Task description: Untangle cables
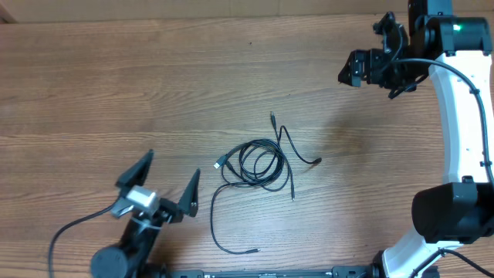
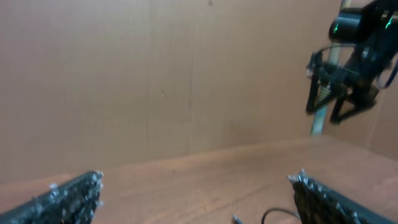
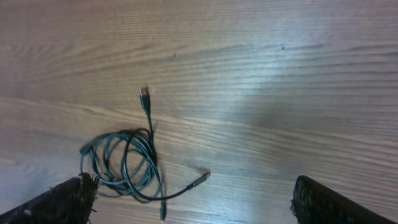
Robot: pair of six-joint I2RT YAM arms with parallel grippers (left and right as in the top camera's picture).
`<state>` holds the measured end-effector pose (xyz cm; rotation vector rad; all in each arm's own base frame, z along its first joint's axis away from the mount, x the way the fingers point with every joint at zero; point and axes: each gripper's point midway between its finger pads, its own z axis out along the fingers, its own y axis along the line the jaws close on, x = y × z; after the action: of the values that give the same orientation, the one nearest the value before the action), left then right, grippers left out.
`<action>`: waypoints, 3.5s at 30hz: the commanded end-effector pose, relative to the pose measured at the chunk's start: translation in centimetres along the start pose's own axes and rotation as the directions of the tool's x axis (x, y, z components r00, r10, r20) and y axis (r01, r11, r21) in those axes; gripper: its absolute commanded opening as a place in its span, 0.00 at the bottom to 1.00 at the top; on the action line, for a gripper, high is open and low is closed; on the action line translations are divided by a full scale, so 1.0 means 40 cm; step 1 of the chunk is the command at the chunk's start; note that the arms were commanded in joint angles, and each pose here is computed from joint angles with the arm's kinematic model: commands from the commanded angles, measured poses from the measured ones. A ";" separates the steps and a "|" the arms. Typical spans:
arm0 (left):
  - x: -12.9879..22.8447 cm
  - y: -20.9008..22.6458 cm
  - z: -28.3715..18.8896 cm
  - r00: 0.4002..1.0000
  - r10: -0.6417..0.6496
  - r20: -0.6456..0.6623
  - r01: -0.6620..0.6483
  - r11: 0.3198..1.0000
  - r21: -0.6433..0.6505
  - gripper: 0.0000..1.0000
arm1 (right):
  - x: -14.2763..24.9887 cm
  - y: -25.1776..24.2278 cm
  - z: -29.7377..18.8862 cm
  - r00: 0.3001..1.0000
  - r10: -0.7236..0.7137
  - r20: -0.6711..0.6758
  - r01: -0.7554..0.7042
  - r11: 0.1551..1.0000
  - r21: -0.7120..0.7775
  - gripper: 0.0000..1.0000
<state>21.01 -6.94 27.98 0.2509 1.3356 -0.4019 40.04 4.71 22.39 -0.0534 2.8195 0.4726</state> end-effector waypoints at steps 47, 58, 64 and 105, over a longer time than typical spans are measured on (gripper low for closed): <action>-0.170 0.177 0.454 0.762 0.420 -0.493 -0.515 0.855 -0.067 1.00 | 0.081 0.039 0.059 0.984 -0.102 -0.147 0.121 0.984 0.128 1.00; 0.114 0.273 0.486 0.748 0.153 -0.646 -0.319 0.936 -0.148 1.00 | 0.038 -0.056 0.022 0.997 0.054 -0.057 -0.051 0.997 0.052 1.00; 0.152 0.259 0.496 0.788 -0.260 -0.558 0.043 0.928 -0.371 1.00 | 0.023 -0.046 0.023 0.998 0.045 -0.035 -0.044 0.999 0.031 1.00; 0.342 0.191 0.253 0.381 -0.387 -0.840 0.014 0.911 -0.413 1.00 | 0.322 0.209 0.381 0.911 -0.290 -0.294 0.217 0.942 -0.258 1.00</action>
<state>35.78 -6.39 16.04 -0.0268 2.5733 -0.2180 31.94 17.04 8.12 -0.5584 3.0048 0.7441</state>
